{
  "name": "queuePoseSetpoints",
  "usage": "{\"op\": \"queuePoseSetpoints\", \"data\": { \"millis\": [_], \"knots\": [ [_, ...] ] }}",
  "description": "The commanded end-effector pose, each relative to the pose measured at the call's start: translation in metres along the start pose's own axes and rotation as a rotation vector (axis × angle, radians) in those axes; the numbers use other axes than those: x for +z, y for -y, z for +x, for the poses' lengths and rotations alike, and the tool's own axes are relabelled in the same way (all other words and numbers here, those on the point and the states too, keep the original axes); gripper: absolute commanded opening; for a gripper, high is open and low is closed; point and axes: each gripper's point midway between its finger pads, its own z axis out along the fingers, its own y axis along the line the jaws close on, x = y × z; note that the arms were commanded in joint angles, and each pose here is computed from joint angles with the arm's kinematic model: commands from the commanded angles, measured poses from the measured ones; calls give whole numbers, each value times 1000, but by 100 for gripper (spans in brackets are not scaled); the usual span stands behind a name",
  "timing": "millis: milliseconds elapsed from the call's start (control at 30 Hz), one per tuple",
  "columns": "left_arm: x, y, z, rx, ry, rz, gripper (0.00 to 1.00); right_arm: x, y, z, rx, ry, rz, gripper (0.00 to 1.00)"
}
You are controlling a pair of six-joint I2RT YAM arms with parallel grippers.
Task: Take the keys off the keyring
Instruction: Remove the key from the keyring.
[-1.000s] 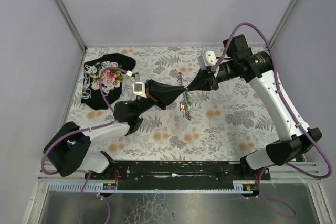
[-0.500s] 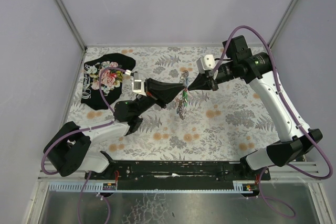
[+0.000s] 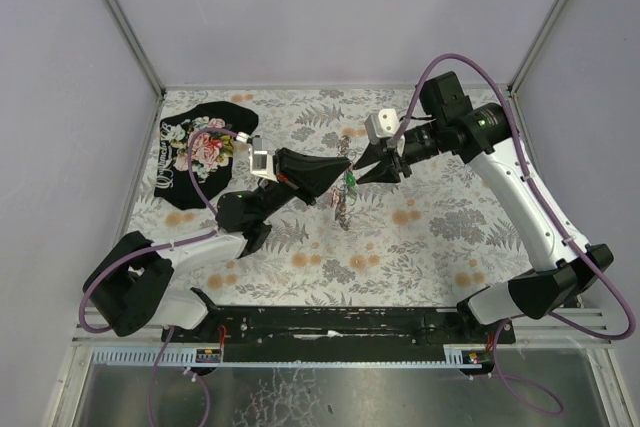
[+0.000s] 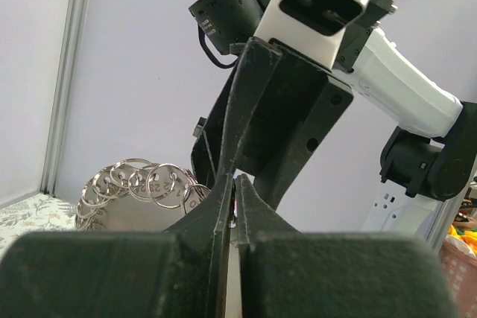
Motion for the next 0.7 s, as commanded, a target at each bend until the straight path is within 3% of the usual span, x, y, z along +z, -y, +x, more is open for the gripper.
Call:
{"op": "queuePoseSetpoints", "data": {
  "millis": [0, 367, 667],
  "knots": [
    [7, 16, -32, 36, 106, 62, 0, -21, 1, -29, 37, 79, 46, 40],
    [8, 21, -28, 18, 83, 95, 0, -15, -2, -45, 128, 215, -18, 38],
    [9, 21, -26, 9, 78, 97, 0, -10, 1, -40, 174, 236, -28, 33]
  ]
}}
